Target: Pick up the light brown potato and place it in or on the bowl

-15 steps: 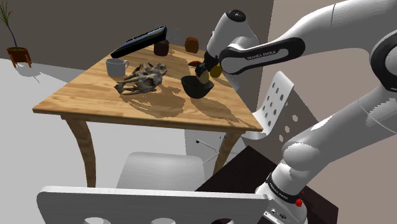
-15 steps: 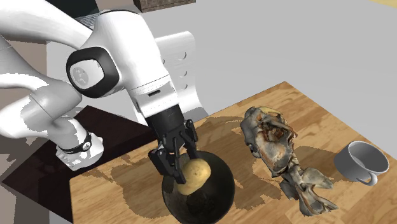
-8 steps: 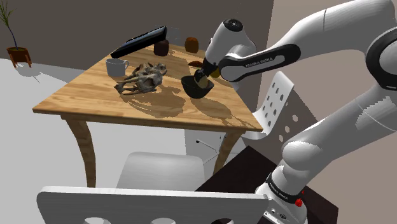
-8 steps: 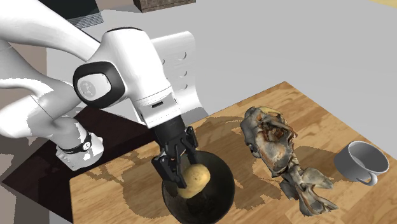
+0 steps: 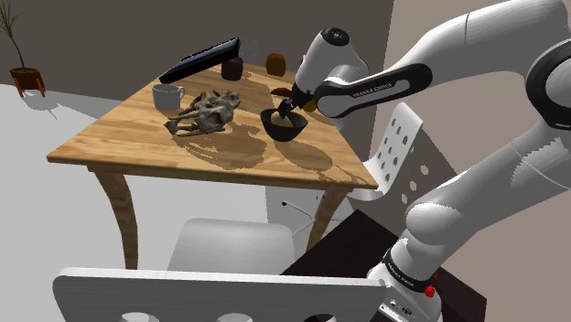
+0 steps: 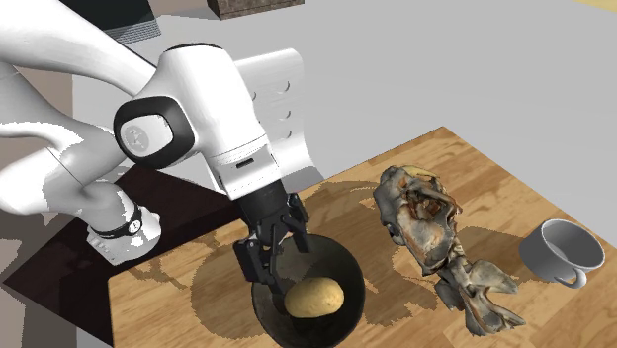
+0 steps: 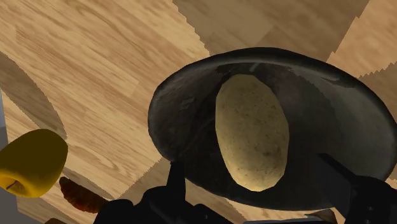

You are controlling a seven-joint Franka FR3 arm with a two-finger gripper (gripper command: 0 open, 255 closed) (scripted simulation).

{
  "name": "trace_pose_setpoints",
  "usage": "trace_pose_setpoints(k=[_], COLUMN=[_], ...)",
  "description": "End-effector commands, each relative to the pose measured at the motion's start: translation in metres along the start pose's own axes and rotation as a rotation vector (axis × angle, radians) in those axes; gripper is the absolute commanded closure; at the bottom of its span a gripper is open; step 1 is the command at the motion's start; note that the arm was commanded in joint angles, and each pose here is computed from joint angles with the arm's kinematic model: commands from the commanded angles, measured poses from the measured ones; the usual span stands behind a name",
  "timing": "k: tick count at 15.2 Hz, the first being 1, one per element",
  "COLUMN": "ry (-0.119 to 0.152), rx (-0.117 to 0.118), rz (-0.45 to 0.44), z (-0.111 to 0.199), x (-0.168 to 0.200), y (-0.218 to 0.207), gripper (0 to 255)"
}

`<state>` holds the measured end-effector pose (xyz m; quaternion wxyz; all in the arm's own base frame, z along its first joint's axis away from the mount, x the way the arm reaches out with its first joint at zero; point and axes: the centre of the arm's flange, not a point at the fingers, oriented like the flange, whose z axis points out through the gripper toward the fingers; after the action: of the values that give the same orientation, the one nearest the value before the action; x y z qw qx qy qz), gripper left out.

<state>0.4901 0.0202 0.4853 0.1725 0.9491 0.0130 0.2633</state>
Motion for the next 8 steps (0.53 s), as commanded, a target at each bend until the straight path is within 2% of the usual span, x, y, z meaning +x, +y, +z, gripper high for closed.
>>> trace_pose_setpoints(k=[1,3,7,8], ry=[0.000,0.000,0.000,0.000], rx=[0.000,0.000,0.000,0.000], rz=[0.000,0.000,0.000,0.000], z=[0.000,0.000,-0.050,-0.050], x=[0.000,0.000,0.000,0.000], y=[0.000,0.000,0.000,0.000], gripper=[0,0,0,0])
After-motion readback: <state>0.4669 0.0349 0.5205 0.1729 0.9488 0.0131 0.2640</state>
